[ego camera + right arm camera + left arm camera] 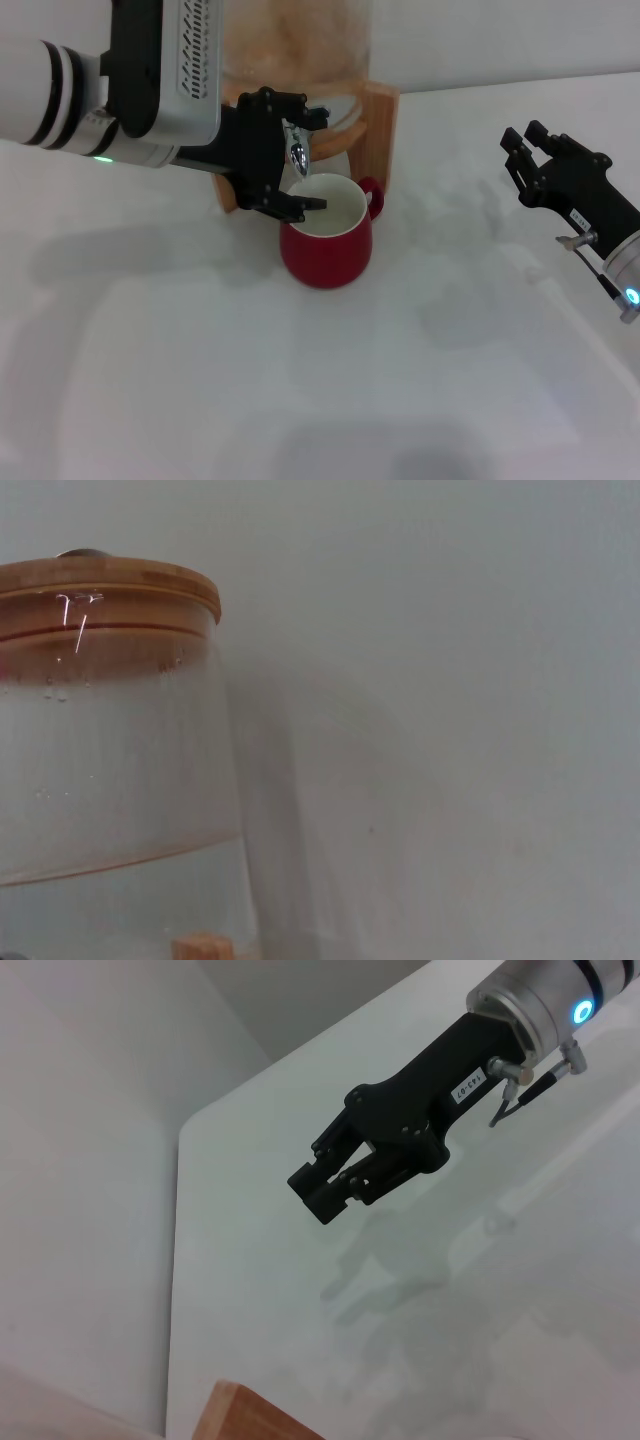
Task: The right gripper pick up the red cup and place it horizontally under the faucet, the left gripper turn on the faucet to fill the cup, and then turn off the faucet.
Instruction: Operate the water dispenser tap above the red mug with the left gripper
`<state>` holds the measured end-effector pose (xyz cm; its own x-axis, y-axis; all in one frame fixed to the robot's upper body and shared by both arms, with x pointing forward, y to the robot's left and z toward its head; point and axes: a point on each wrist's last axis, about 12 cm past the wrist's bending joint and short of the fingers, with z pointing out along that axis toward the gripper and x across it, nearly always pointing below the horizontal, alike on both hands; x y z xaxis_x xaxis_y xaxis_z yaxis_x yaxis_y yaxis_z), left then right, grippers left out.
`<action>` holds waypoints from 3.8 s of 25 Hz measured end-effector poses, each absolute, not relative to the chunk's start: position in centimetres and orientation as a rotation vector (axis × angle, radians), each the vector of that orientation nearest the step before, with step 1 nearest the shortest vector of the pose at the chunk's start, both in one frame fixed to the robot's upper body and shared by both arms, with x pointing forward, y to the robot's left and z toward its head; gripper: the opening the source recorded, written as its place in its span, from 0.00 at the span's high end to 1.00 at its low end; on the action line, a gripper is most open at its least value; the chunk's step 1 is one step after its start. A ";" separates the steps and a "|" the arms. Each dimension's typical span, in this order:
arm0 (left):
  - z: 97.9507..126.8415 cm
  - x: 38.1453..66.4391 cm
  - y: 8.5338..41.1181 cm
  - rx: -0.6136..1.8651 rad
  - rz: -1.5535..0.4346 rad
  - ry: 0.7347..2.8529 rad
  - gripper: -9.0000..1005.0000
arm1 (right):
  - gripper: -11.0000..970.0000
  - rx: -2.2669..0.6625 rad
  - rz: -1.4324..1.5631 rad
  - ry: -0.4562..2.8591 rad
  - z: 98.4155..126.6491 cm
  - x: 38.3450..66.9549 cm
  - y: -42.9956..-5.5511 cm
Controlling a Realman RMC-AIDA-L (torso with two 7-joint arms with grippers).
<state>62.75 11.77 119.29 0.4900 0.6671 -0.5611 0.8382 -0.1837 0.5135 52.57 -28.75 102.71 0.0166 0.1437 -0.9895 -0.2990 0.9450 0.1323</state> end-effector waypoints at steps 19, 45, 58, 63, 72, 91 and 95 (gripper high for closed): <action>118.3 63.0 11.5 1.931 -0.266 1.253 0.13 | 0.69 -0.125 0.345 1.519 102.7 52.5 -28.8; 118.8 63.1 11.0 1.933 -0.261 1.223 0.13 | 0.69 -0.127 0.343 1.515 102.7 52.5 -28.8; 118.9 63.2 10.8 1.938 -0.257 1.208 0.13 | 0.69 -0.127 0.344 1.513 102.7 52.5 -28.8; 118.9 63.3 10.8 1.932 -0.253 1.209 0.13 | 0.69 -0.126 0.344 1.514 102.7 52.4 -28.9; 119.0 63.5 10.8 1.919 -0.234 1.212 0.13 | 0.69 -0.125 0.342 1.513 102.7 52.4 -28.9; 118.7 63.3 10.6 1.939 -0.231 1.200 0.13 | 0.69 -0.125 0.343 1.510 102.7 52.3 -28.9; 118.5 62.9 10.2 1.948 -0.253 1.185 0.13 | 0.69 -0.125 0.343 1.510 102.7 52.3 -28.9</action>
